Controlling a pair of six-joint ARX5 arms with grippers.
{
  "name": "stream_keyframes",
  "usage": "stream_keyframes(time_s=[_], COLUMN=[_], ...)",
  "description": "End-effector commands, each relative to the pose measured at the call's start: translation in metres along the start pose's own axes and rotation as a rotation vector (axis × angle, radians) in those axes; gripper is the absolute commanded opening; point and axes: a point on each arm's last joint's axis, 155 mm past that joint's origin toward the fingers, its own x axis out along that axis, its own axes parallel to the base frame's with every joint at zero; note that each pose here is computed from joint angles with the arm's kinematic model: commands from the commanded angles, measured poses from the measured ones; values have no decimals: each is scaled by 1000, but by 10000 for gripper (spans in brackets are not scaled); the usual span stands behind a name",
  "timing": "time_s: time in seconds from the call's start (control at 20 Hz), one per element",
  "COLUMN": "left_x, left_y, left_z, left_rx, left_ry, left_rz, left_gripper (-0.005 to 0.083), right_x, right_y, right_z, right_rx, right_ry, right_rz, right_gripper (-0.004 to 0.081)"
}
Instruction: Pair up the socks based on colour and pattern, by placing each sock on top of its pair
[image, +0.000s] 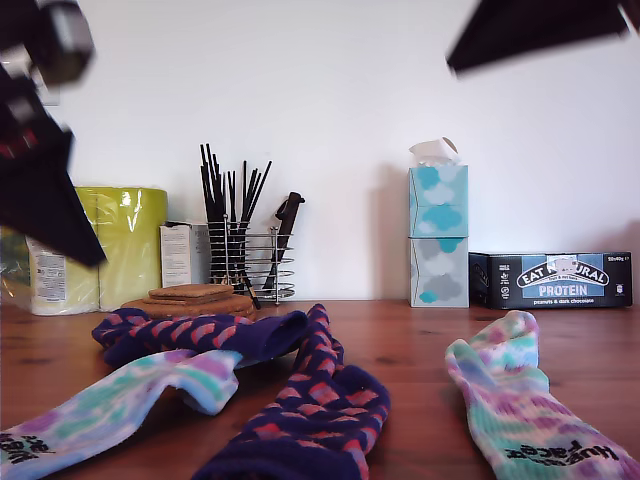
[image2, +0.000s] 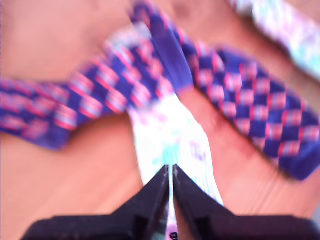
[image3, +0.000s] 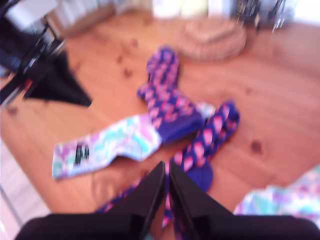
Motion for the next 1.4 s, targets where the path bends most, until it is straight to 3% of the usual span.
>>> stream_keyframes(time_s=[0.0, 0.05, 0.25, 0.45, 0.5, 0.55, 0.6, 0.65, 0.95, 1.2, 1.35], left_x=[22, 37, 79, 99, 99, 99, 97, 95, 63, 18, -13], left_y=[6, 11, 24, 31, 31, 30, 27, 23, -1, -31, -39], left_z=[-8, -9, -23, -36, -37, -37, -36, -36, -11, 44, 93], left_rx=[0, -4, -50, -77, -86, -107, -120, -127, -194, -314, -391], left_ry=[15, 21, 70, 116, 120, 121, 125, 130, 167, 46, -69], left_rz=[-17, -27, -56, -60, -60, -61, -77, -95, -217, -357, -422], left_gripper=[517, 582, 585, 508, 440, 308, 91, -27, -24, -24, -24], right_x=[-5, -6, -7, -7, -7, -7, -7, -7, -6, -6, -6], right_y=[5, 7, 7, 8, 8, 8, 8, 8, 8, 7, 7], right_z=[10, 12, 13, 13, 14, 14, 14, 14, 12, 10, 10], right_rx=[-16, -23, -31, -32, -32, -32, -32, -33, -31, -29, -29], right_ry=[-38, -45, -48, -50, -53, -54, -55, -54, -43, -37, -37], right_rz=[14, 21, 23, 31, 31, 31, 31, 31, 30, 27, 28], right_gripper=[-13, -13, -13, -13, -13, -13, -13, -13, -13, -13, -13])
